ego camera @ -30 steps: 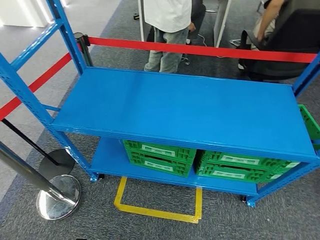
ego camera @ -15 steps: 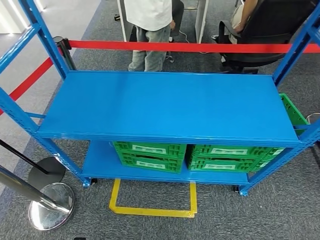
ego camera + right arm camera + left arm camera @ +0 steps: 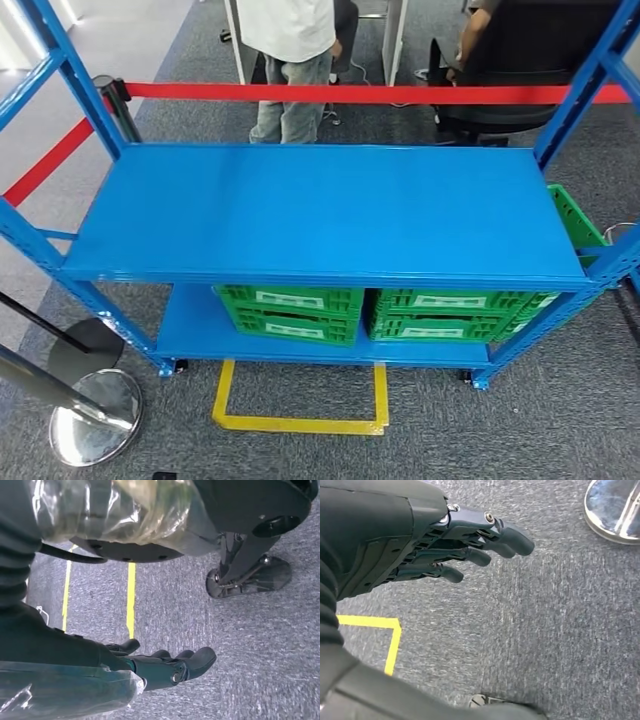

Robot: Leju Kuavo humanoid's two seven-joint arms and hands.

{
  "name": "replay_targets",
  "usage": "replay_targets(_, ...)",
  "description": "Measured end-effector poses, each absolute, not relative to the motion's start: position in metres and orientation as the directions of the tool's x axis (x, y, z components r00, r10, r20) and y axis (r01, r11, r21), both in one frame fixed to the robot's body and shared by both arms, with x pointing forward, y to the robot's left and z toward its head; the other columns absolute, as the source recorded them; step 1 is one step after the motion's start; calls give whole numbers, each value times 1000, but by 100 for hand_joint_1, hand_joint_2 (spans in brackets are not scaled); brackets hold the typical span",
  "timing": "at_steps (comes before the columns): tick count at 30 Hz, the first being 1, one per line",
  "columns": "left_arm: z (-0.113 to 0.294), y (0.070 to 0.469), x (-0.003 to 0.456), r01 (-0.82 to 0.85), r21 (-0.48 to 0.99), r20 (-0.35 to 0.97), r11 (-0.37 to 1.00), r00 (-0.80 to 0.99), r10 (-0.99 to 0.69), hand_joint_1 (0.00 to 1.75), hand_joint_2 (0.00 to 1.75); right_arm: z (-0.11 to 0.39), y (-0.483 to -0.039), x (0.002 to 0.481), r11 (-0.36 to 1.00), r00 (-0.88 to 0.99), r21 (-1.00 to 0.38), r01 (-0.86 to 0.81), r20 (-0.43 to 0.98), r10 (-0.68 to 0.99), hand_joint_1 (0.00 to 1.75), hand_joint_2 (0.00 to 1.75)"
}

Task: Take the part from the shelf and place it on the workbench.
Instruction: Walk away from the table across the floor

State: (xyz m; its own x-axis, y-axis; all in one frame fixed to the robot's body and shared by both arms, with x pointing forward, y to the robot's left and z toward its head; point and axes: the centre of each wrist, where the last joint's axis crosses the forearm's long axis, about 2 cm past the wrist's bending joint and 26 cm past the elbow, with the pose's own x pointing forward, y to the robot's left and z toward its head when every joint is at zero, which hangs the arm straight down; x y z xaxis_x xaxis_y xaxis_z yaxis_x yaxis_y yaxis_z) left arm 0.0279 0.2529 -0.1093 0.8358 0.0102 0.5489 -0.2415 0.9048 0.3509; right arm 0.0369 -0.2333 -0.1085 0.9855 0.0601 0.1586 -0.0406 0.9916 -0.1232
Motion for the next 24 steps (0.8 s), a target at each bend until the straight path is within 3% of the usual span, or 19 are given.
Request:
replay_targets(4, -110, 255, 23, -237, 330, 533, 914, 846, 27, 0, 0, -109, -237, 35, 993, 985, -116, -28, 165, 47, 0, 175)
replay_targets(16, -108, 277, 50, -232, 271, 543, 934, 838, 51, 0, 0, -113, -251, 0, 996, 993, -94, 1, 120, 11, 0, 175)
replay_targets(24, -109, 281, 44, -194, 213, 492, 958, 868, 66, 0, 0, -114, -265, -3, 996, 991, -92, 15, 135, -3, 0, 175)
